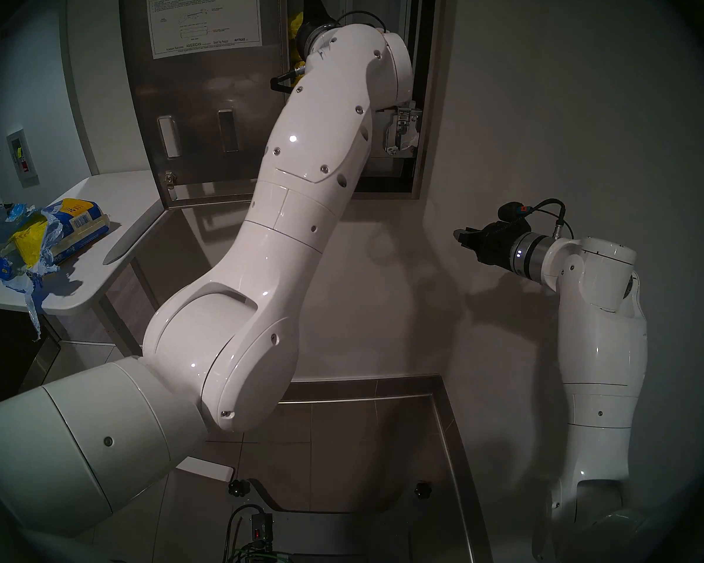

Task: Open the dispenser door, put the pads inside, close the door

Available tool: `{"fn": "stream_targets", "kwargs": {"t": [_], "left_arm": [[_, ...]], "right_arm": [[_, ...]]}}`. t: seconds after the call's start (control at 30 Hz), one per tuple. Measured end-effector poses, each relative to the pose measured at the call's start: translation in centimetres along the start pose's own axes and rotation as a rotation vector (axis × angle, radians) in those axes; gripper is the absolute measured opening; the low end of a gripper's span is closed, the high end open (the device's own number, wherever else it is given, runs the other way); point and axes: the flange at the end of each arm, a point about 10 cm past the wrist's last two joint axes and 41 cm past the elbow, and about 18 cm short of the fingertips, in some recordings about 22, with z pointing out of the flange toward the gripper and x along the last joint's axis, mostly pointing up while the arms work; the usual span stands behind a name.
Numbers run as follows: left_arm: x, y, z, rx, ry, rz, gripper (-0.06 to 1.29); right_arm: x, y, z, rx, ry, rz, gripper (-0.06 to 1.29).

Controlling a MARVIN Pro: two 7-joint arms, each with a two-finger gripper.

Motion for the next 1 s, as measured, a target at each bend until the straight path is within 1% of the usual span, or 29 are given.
{"fn": "stream_targets", "kwargs": {"t": [0.3, 0.43, 0.53, 0.77, 1.0], "left_arm": [[-0.1, -0.5, 1.1, -0.027, -0.009, -0.015, -0.02], [0.1, -0.6, 1.3, -0.056, -0.009, -0.034, -0.02], [0.3, -0.8, 1.3, -0.085, -0.004, -0.054, -0.02], [1.7, -1.2, 0.5, -0.157, 0.017, -0.091, -0.02], [2.1, -1.1, 0.7, -0.193, -0.005, -0.105, -0.02]], "right_arm": [[0.0, 0.0, 0.0, 0.000, 0.000, 0.000, 0.15], [0.0, 0.0, 0.0, 0.000, 0.000, 0.000, 0.15], [0.0, 0.0, 0.0, 0.000, 0.000, 0.000, 0.15], [0.0, 0.0, 0.0, 0.000, 0.000, 0.000, 0.15], [0.0, 0.0, 0.0, 0.000, 0.000, -0.001, 0.15]]}}
